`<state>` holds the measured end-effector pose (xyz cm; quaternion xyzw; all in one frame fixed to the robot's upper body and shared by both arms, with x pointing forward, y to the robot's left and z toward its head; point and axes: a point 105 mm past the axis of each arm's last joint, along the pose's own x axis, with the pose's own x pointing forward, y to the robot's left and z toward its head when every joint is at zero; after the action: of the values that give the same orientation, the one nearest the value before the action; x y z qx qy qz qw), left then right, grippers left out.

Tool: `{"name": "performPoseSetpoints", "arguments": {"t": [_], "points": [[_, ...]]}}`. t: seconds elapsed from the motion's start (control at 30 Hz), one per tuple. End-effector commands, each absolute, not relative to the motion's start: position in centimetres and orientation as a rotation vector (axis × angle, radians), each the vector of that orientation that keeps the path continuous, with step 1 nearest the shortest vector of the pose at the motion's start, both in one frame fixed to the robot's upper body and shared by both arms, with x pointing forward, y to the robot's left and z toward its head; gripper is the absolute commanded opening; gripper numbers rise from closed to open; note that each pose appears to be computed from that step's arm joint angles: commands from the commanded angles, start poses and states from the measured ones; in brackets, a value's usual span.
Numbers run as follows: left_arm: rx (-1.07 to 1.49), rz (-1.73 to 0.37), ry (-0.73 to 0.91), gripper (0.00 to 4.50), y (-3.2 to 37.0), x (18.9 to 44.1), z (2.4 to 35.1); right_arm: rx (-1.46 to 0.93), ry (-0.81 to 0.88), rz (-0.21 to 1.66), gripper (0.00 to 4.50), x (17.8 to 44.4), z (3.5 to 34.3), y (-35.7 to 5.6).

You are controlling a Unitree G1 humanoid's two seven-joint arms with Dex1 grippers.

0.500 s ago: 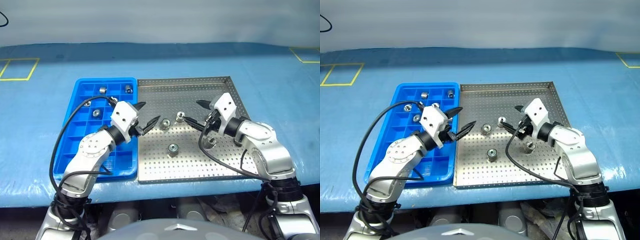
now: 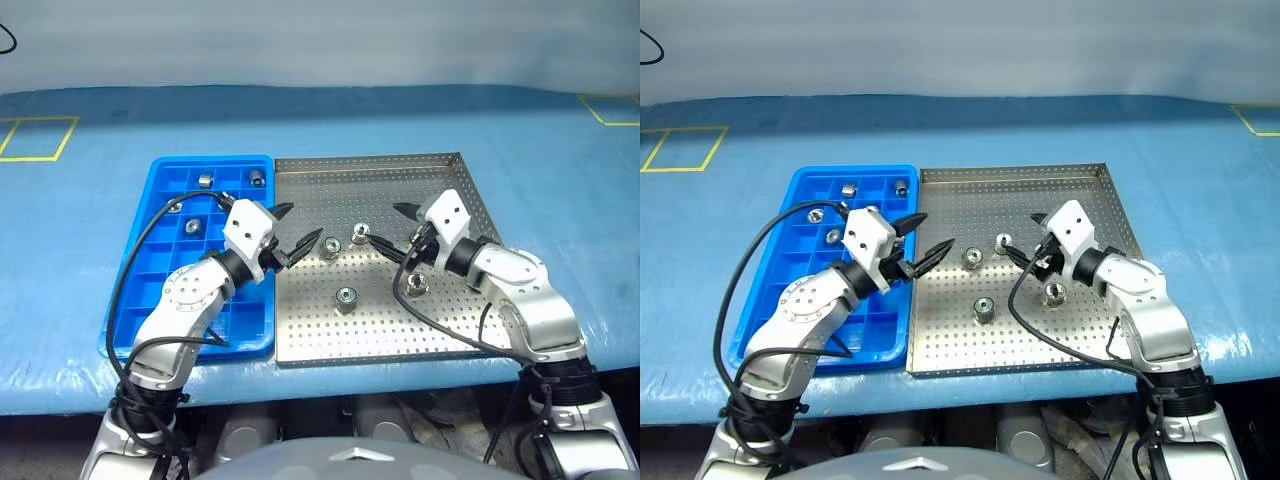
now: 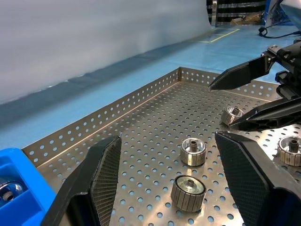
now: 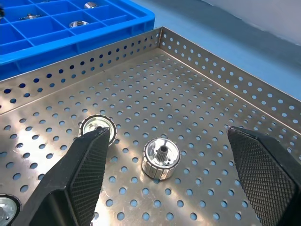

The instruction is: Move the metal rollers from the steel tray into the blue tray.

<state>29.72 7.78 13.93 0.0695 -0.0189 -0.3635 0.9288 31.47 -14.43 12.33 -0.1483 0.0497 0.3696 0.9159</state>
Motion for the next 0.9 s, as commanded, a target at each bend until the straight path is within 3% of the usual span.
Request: {"name": "performPoseSetpoints", "arguments": {"t": [0.03, 0.57, 0.9], "points": [[0.161, -0.714, -0.093, 3.46, 8.0, 30.2, 15.1, -0.320, 0.035, 0.764, 4.19, 31.3, 13.9, -14.4], [0.228, -0.745, -0.015, 3.46, 6.8, 30.7, 14.3, -0.326, 0.027, 0.777, 4.19, 31.0, 13.9, -14.2], [0.398, -0.812, 0.192, 3.46, 4.8, 32.0, 11.4, -0.321, 0.019, 0.790, 4.19, 31.0, 13.6, -13.3]]}}
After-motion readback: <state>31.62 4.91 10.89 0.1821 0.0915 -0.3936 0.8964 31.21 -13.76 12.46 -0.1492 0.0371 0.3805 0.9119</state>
